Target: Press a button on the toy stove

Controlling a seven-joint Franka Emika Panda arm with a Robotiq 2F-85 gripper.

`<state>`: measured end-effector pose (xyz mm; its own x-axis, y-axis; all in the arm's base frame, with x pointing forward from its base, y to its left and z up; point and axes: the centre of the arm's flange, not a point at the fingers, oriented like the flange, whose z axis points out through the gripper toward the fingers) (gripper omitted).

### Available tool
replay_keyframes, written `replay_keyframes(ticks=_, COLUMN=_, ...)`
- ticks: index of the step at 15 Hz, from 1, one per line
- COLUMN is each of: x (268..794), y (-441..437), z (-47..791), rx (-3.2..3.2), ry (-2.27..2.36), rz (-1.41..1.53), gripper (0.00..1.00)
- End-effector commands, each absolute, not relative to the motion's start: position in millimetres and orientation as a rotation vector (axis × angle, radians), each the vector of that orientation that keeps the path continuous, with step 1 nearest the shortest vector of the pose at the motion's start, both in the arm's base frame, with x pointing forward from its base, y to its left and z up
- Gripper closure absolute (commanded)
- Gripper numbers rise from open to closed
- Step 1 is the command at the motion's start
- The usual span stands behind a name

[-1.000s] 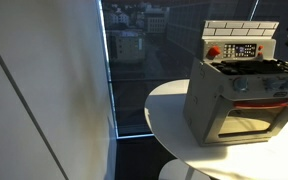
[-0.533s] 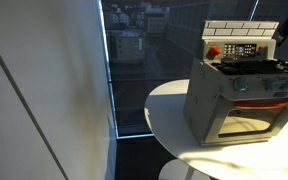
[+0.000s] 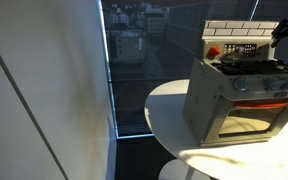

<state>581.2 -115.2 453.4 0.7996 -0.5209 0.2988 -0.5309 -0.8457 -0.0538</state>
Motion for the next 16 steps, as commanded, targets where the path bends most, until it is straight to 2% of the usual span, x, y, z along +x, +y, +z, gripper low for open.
replay_keyframes(ticks=1, x=591, y=-116, z=455, rx=2.911, ry=-0.902, rz=0.501, gripper=0.0)
replay_keyframes(ticks=16, x=602, y=-125, z=455, rx=2.905, ry=-0.932, rz=0.506, gripper=0.0)
